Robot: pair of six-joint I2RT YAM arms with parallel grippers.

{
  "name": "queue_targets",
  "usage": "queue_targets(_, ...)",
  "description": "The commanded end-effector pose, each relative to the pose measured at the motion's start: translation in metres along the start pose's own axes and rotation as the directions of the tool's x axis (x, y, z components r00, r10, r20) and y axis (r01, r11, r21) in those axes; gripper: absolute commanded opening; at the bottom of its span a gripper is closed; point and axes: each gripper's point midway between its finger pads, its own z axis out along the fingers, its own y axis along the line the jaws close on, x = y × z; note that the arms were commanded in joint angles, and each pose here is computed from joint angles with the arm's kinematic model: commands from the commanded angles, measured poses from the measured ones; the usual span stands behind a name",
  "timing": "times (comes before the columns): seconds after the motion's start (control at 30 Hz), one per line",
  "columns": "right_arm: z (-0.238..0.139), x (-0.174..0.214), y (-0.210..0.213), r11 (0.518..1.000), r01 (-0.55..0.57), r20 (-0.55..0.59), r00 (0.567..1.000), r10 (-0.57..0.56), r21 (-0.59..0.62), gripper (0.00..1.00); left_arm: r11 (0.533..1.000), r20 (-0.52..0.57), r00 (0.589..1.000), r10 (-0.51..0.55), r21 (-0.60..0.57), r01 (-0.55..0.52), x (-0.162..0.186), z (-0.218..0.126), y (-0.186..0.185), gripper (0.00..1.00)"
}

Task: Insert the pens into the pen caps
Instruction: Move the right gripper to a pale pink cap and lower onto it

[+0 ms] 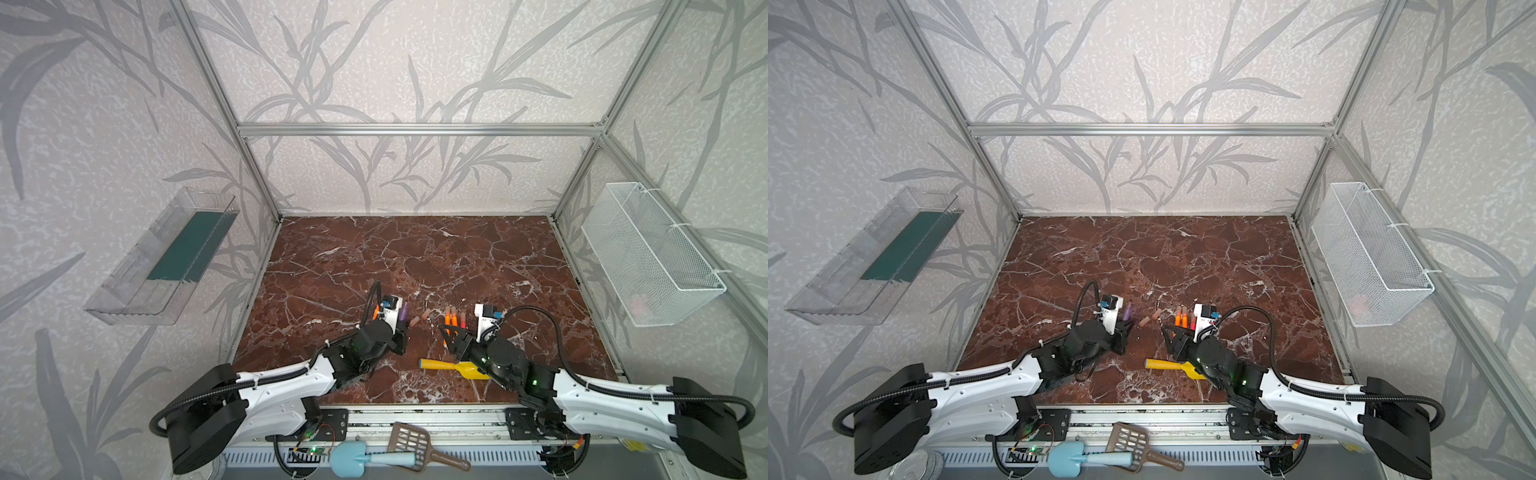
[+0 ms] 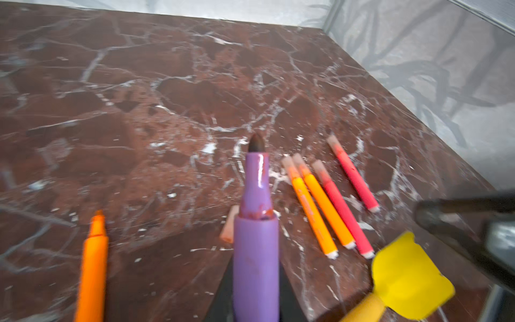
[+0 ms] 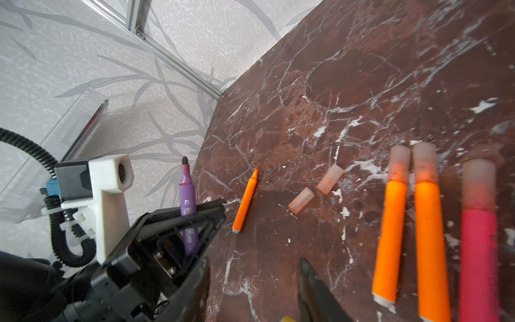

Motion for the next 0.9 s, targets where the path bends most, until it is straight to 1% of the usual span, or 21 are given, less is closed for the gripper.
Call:
queue_targets(0.0,-0.001,-0.008,-0.018,0.987,0.085,0.020,0.996,-0.089,0.137,0.50,0.995,-0.028,0.996,-0.079,-0.055,0.077,0.008,-0.007,0.026,0.00)
queue_targets(0.13,0.009,-0.010,-0.017,0.957,0.193,-0.023,0.981,-0.193,0.216,0.50,0.991,-0.007,0.996,-0.086,-0.103,0.085,0.008,-0.015,0.042,0.00)
queue_targets(0.23,0.022,-0.005,-0.013,0.920,0.282,-0.099,0.959,-0.265,0.271,0.50,0.989,-0.003,0.995,-0.101,-0.110,0.100,0.006,-0.019,0.046,0.00)
queue_targets(0.3,0.033,-0.002,-0.006,0.892,0.352,-0.158,0.935,-0.318,0.285,0.50,0.988,-0.005,0.994,-0.106,-0.113,0.104,0.004,-0.021,0.047,0.00)
queue_targets(0.37,0.045,0.001,-0.006,0.849,0.421,-0.225,0.904,-0.363,0.320,0.50,0.988,-0.003,0.994,-0.108,-0.111,0.107,0.005,-0.021,0.048,0.00)
queue_targets(0.43,0.058,0.006,-0.010,0.813,0.471,-0.290,0.876,-0.386,0.342,0.50,0.986,-0.003,0.994,-0.111,-0.122,0.110,0.008,-0.020,0.051,0.00)
queue_targets(0.53,0.077,0.014,-0.016,0.795,0.501,-0.375,0.848,-0.373,0.342,0.45,0.986,-0.010,0.993,-0.118,-0.116,0.116,0.008,-0.020,0.051,0.00)
queue_targets(0.57,0.083,0.010,-0.024,0.791,0.491,-0.387,0.853,-0.351,0.365,0.43,0.987,-0.012,0.993,-0.120,-0.109,0.118,0.007,-0.020,0.049,0.00)
queue_targets(0.67,0.095,0.014,-0.037,0.778,0.497,-0.430,0.842,-0.327,0.383,0.42,0.988,-0.016,0.992,-0.121,-0.098,0.119,0.005,-0.021,0.046,0.00)
queue_targets(0.87,0.112,0.020,-0.051,0.751,0.521,-0.475,0.822,-0.313,0.406,0.40,0.986,-0.003,0.993,-0.116,-0.116,0.115,0.005,-0.023,0.051,0.00)
